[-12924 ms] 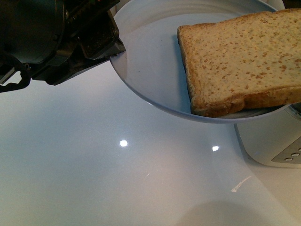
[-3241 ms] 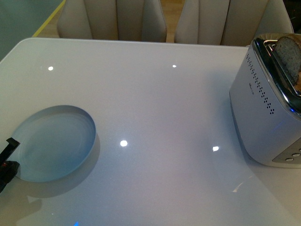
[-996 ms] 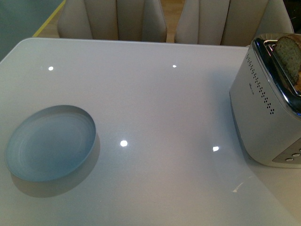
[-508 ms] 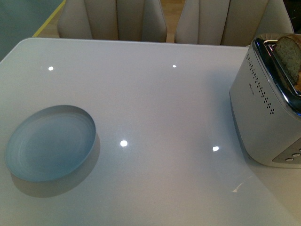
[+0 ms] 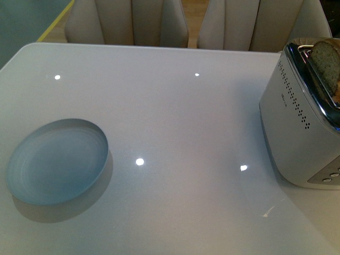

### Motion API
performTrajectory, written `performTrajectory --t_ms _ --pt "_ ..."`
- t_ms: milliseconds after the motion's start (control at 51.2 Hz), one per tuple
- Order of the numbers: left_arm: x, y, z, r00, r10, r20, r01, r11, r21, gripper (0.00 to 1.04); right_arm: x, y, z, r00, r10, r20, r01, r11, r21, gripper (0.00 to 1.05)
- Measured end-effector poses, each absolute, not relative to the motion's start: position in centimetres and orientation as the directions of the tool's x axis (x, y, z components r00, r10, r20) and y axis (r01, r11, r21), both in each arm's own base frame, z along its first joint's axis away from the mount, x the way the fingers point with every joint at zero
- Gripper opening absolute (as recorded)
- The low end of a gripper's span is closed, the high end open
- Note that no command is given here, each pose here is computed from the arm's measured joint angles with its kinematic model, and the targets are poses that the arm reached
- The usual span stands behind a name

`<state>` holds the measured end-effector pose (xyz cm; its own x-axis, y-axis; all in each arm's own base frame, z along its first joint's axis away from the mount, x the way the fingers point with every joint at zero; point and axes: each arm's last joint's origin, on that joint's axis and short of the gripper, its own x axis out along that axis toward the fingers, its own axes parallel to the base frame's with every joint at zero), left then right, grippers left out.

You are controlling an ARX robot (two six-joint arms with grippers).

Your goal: Left arm holds plate, right arm toasts bread

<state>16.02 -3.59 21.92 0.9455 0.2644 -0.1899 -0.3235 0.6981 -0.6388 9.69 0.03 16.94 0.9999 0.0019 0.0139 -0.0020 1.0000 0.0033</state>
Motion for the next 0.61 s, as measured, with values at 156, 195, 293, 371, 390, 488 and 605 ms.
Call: performTrajectory --t_ms 156,195,293,371,390,488,605 --pt "16.0 -3.6 21.9 0.945 0.265 -0.190 -0.324 0.698 -0.639 0.97 9.7 0.0 16.9 1.000 0.002 0.014 -0.002 1.000 0.003 0.96" --pt "16.0 -3.6 21.9 0.945 0.265 -0.190 -0.324 0.698 -0.639 0.97 9.7 0.0 16.9 1.000 0.002 0.014 -0.002 1.000 0.003 0.96" --pt "15.9 -3.4 21.6 0.981 0.148 -0.122 -0.192 0.783 -0.592 0.89 9.7 0.0 16.9 1.000 0.002 0.014 -0.002 1.000 0.003 0.96" --pt "15.2 -2.8 20.8 1.000 0.007 -0.015 -0.013 0.927 -0.375 0.71 9.7 0.0 16.9 1.000 0.002 0.014 -0.002 1.000 0.003 0.96" --pt "15.1 -2.7 20.6 1.000 -0.004 -0.011 0.000 0.952 -0.308 0.68 9.7 0.0 16.9 1.000 0.002 0.014 -0.002 1.000 0.003 0.96" --pt "14.4 -2.1 19.9 1.000 -0.007 -0.004 0.007 0.991 -0.133 0.50 9.7 0.0 16.9 1.000 0.002 0.014 -0.002 1.000 0.003 0.96" --pt "13.8 -1.6 19.1 1.000 -0.006 -0.008 0.006 0.999 -0.046 0.27 9.7 0.0 16.9 1.000 0.002 0.014 -0.002 1.000 0.003 0.96"
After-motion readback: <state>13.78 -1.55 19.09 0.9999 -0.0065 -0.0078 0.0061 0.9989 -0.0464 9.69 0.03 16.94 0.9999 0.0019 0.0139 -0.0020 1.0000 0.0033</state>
